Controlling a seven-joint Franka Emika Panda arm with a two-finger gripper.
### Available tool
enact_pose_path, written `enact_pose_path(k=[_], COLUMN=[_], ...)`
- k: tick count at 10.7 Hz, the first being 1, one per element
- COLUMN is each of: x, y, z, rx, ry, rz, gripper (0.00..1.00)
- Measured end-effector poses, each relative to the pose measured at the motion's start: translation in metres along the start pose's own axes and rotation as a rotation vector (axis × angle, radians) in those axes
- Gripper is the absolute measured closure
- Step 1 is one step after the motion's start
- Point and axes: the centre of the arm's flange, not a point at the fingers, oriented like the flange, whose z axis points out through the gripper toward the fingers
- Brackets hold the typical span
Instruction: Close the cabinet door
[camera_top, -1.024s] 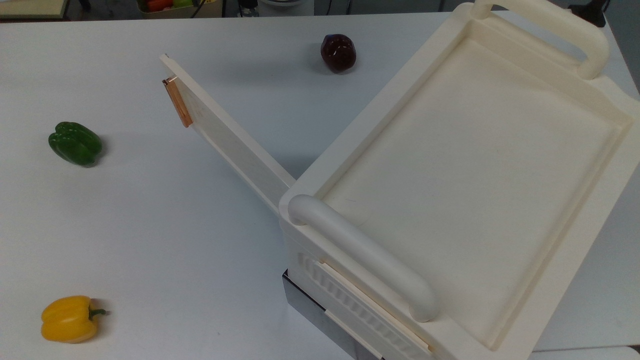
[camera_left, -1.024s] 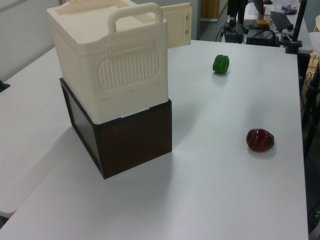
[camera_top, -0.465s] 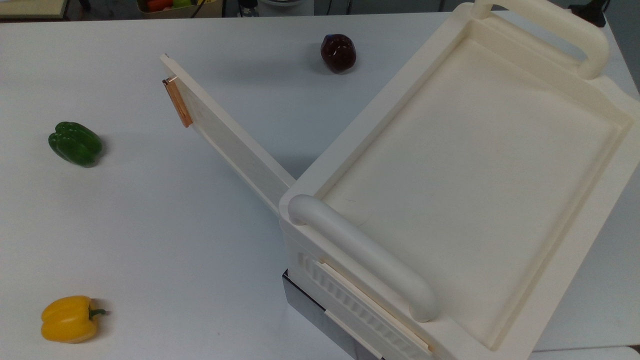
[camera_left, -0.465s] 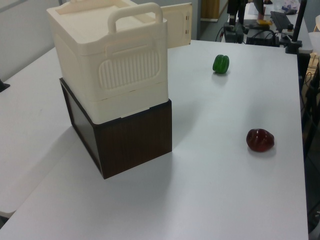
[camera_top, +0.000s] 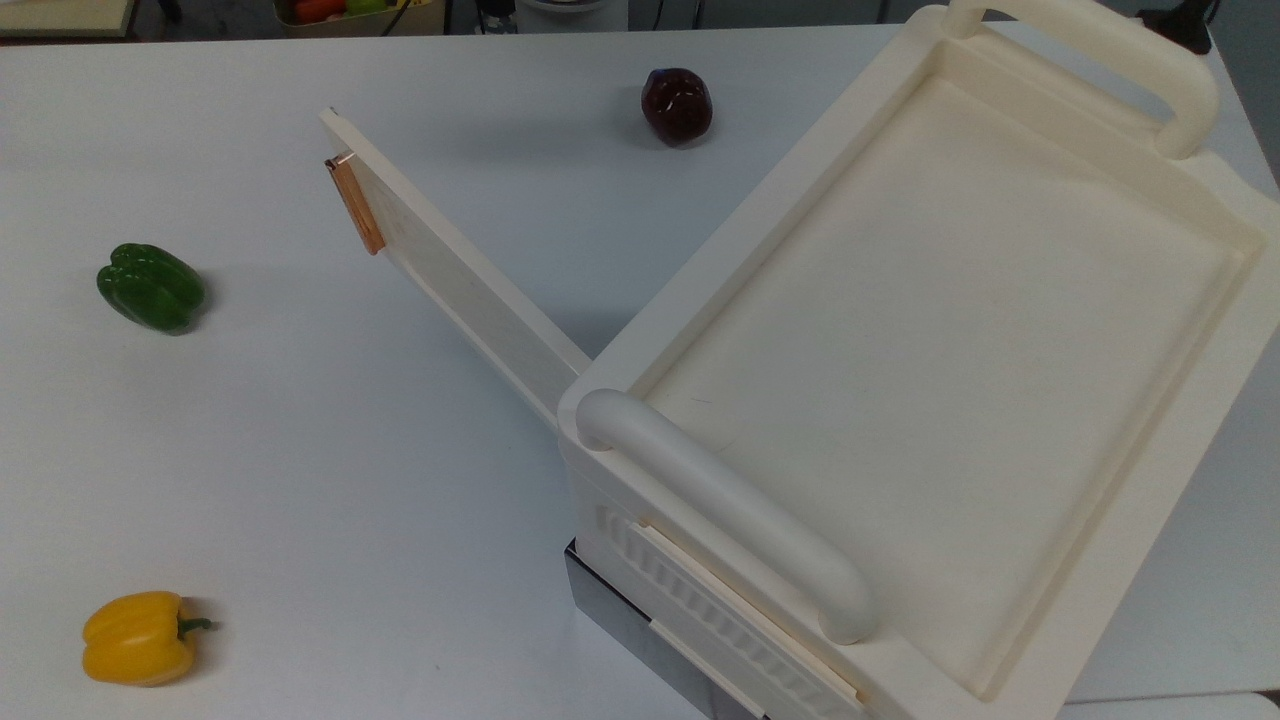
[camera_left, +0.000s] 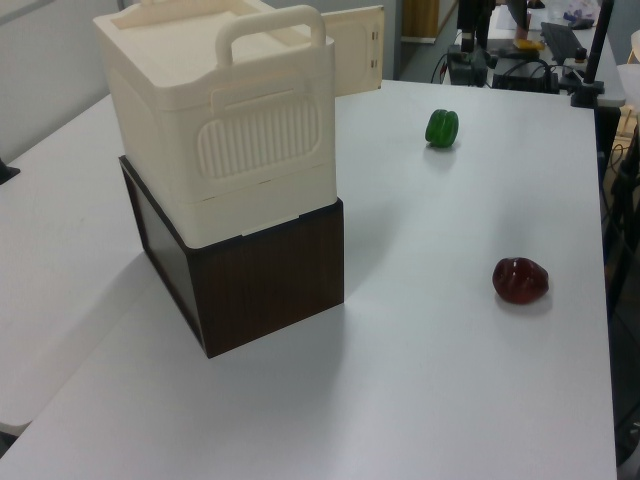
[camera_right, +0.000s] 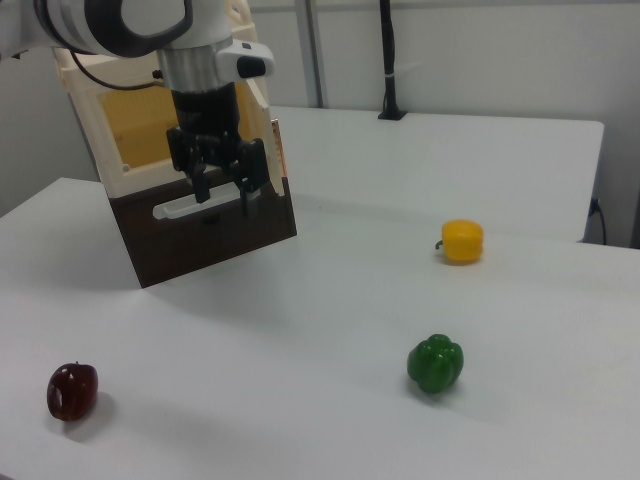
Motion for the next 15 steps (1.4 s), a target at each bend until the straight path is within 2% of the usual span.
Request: enact_pose_path(k=[1,3,6,11,13,15], x=[-0.003,-0.004,-0.005,-0.005,0.002,0.011], y=[0.000,-0.003,0.002,0.006,0.014,0.037], z=[0.002,0.003,0.003,0.005,0.002,-0.001], rx=[0.004,0.029,0.038,0.041,0.023,-0.022], ry=[-0.023,-0.037,-0.035,-0.034,0.022,0.097], rz=[-0.030,-0.066,-0.090,-0.297,-0.467,-0.654], gripper=[0.16,0.48,0.97,0.99,0.99,0.99])
